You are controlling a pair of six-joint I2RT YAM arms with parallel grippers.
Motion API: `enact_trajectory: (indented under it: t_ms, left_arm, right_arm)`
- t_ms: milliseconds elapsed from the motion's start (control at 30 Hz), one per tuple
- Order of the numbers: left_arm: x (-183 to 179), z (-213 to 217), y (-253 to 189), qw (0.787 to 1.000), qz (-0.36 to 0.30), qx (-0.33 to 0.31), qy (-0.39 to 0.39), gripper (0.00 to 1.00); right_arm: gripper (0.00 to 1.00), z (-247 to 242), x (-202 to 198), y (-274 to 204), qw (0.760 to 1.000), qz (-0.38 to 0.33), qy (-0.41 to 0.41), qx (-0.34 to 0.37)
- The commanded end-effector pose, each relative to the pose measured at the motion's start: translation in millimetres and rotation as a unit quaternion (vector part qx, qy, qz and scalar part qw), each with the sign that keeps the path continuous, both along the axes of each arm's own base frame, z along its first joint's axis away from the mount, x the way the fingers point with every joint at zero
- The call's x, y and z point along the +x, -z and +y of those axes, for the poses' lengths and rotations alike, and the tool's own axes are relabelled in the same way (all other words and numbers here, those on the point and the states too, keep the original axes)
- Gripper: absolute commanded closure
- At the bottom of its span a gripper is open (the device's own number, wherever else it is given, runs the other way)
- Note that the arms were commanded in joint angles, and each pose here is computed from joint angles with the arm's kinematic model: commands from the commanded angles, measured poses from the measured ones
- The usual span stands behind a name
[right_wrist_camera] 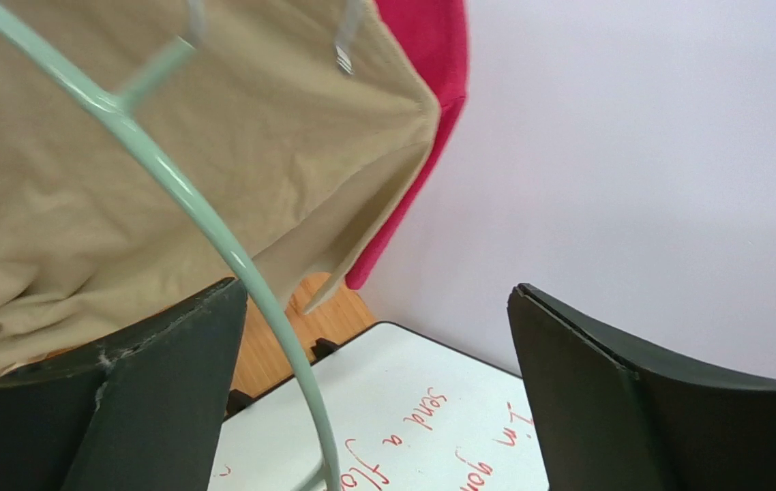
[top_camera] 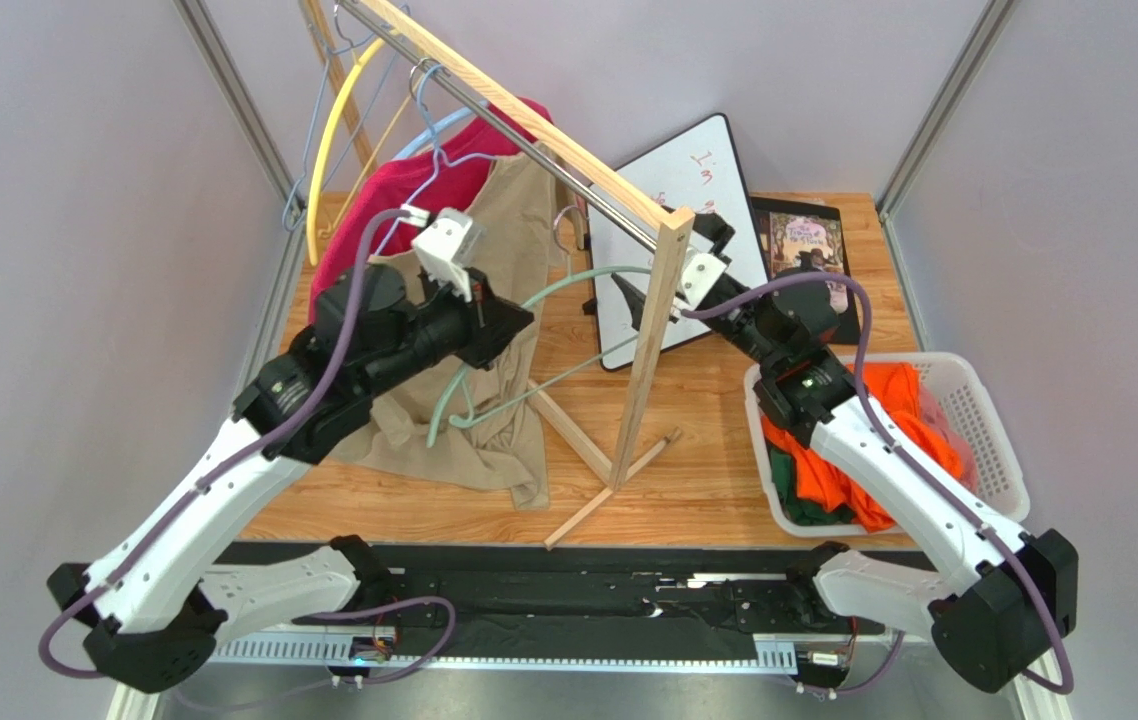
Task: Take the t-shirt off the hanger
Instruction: Pass the hanger from the right arm to the left, then hang the hanger back to the clothesline with the left arm
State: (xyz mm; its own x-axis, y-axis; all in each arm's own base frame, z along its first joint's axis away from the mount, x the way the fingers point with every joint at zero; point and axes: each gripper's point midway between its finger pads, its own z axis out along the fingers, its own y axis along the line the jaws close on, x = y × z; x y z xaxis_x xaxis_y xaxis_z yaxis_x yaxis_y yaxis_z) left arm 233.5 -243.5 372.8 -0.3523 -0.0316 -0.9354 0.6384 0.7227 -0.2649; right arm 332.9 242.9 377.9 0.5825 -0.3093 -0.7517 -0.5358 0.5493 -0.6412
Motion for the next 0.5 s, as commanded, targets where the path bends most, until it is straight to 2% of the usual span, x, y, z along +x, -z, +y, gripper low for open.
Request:
enact_trajectory:
  t_ms: [0,67,100,200,267,367,400,467]
  left_arm:
    - [-21,30,-37,0.997,-0.058,-0.046,-0.016,1.00]
    - [-32,40,-42,0.996,-0.077,-0.053,-0.015,1.00]
    - [-36,43,-43,0.995,-0.083,-0.057,-0.014,1.00]
    - [-54,59,-48,0.990,-0.117,-0.077,-0.007,1.00]
    - [-69,69,-48,0.986,-0.141,-0.089,0.004,1.00]
    - [-91,72,-56,0.977,-0.175,-0.115,0.038,1.00]
    - [-94,70,-60,0.973,-0.188,-0.127,0.049,1.00]
    - [-109,66,-70,0.963,-0.209,-0.144,0.088,1.00]
  right_arm:
    - [0.00,-44,6,-48,0.985,0.032,0.109,0.134]
    - [0.00,-69,10,-55,0.965,0.061,0.161,0.199]
    - [0.00,-95,19,-52,0.943,0.078,0.226,0.231]
    - [0.00,-141,28,-47,0.893,0.116,0.327,0.287]
    - [0.00,-160,27,-47,0.872,0.127,0.360,0.308]
    - [0.00,-198,19,-49,0.810,0.144,0.402,0.402]
    - [0.00,-212,17,-49,0.778,0.164,0.401,0.454]
    - [0.00,-217,14,-51,0.764,0.191,0.386,0.481]
